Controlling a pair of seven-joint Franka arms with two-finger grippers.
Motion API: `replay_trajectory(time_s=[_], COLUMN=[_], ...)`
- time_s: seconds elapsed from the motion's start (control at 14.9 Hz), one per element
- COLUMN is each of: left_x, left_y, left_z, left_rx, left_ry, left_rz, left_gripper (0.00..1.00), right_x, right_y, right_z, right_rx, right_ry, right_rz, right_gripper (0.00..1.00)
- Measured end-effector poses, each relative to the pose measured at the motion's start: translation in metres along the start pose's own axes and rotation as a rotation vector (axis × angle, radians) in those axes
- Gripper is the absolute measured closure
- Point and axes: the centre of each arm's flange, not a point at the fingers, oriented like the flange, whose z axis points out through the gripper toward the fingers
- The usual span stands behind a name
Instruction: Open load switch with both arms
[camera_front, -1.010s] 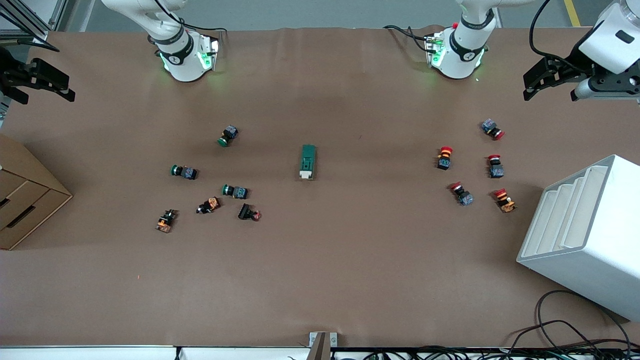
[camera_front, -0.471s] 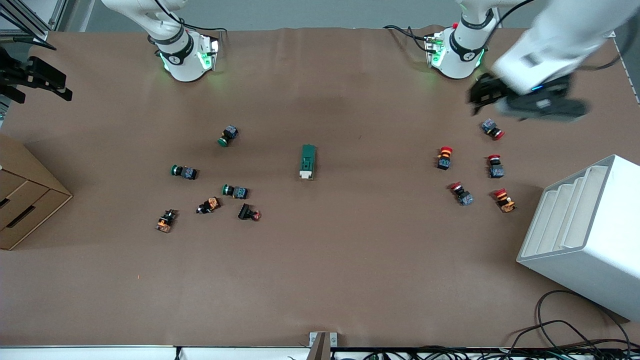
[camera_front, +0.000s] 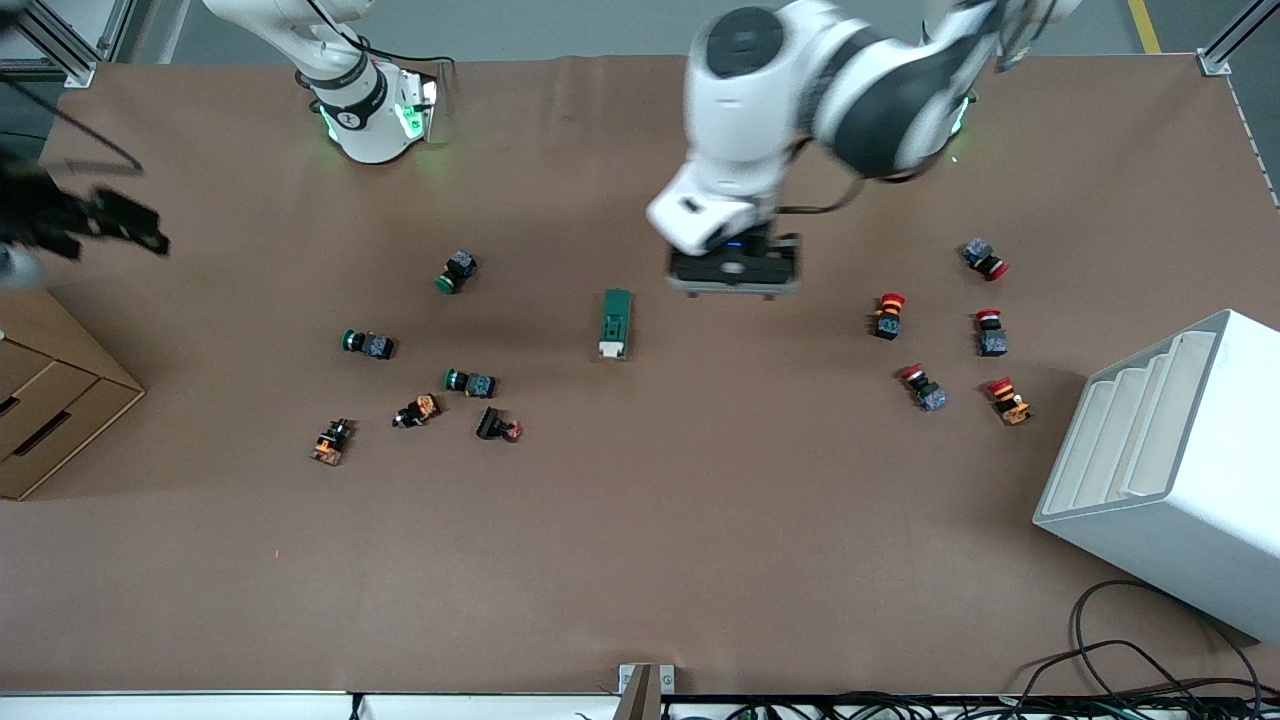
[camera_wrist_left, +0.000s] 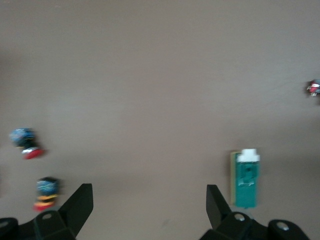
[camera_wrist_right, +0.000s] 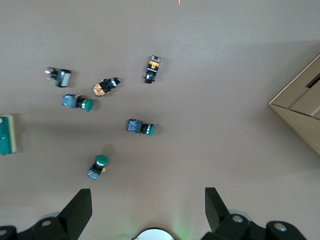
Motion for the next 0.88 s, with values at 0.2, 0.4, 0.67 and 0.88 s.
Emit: replay_trajectory(time_s=[0.2,0.4,0.67,0.88], left_x=[-0.051,-0.102,-0.161,-0.2], left_y=[0.077,0.126,0.164,0.165], left_z=[0.054,0.111,0.172,0.206], left_rx=[0.036,0.103,0.111,0.082], left_ry=[0.087,0.194,0.305,0.413], left_rz=[0.008,0.023,0.04,0.066], left_gripper=[0.0,0.0,0.02,0.01], right_x=[0.035,0.039,0.042,0.051], right_y=[0.003,-0.008,-0.084,-0.152], right_z=[0.041,0.047,0.07,0.109], right_rx=[-0.008,0.005,-0.023,-0.059], right_ry=[-0.021,-0.024,-0.065,-0.109], right_rz=[0.021,0.224,0.481,0.657], right_gripper=[0.0,0.0,0.0,0.0])
